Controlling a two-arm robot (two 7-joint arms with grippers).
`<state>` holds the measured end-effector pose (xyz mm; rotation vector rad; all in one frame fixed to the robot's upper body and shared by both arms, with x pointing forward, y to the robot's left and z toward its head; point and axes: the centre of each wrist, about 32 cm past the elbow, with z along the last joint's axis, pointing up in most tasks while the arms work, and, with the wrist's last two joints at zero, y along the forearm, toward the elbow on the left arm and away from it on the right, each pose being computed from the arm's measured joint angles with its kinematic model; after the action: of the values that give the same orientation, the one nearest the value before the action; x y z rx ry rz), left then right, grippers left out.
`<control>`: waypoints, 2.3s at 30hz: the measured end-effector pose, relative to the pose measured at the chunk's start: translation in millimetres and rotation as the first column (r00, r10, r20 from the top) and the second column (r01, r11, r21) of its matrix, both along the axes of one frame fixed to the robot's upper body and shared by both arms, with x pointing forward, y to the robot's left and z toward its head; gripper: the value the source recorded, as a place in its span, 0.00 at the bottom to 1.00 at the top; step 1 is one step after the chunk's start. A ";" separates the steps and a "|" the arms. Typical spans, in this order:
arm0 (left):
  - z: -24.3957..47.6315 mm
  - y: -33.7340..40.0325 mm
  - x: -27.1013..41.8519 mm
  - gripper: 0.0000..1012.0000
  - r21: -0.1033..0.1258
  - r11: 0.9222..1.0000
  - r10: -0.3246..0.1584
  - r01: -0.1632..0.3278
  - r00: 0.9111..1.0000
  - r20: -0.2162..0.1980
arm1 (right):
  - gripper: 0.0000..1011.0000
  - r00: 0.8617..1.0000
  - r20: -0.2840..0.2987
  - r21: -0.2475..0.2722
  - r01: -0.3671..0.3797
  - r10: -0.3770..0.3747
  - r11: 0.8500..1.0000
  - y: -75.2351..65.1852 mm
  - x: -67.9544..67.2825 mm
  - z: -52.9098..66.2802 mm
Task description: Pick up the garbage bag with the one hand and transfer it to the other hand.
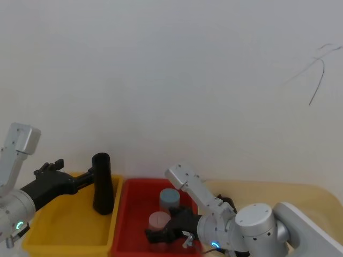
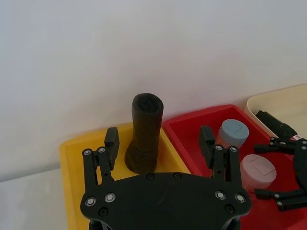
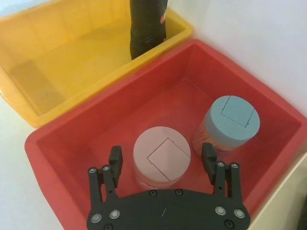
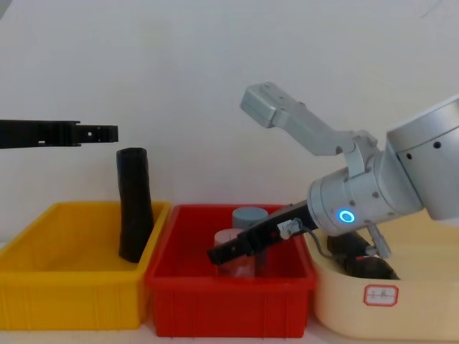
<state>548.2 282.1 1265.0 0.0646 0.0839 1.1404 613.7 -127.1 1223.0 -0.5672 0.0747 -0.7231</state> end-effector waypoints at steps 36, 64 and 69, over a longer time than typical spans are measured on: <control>0.0 0.0 0.0 0.99 0.000 1.000 0.000 0.000 1.000 0.000 | 0.79 0.999 -0.035 0.012 -0.029 0.030 1.000 6.1 11.8 -2.0; 0.0 0.0 0.0 0.99 0.000 1.000 0.000 0.000 1.000 0.000 | 0.66 1.000 0.015 0.079 0.002 -0.003 0.997 -6.0 -0.4 27.6; 0.0 0.0 0.0 0.99 0.000 1.000 0.000 0.000 1.000 0.000 | 0.66 0.999 0.050 0.110 0.014 -0.020 0.994 -12.6 -7.0 46.4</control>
<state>548.2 282.1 1265.0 0.0646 0.0839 1.1403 606.7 -139.7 1269.4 -0.4439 0.0717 -0.7446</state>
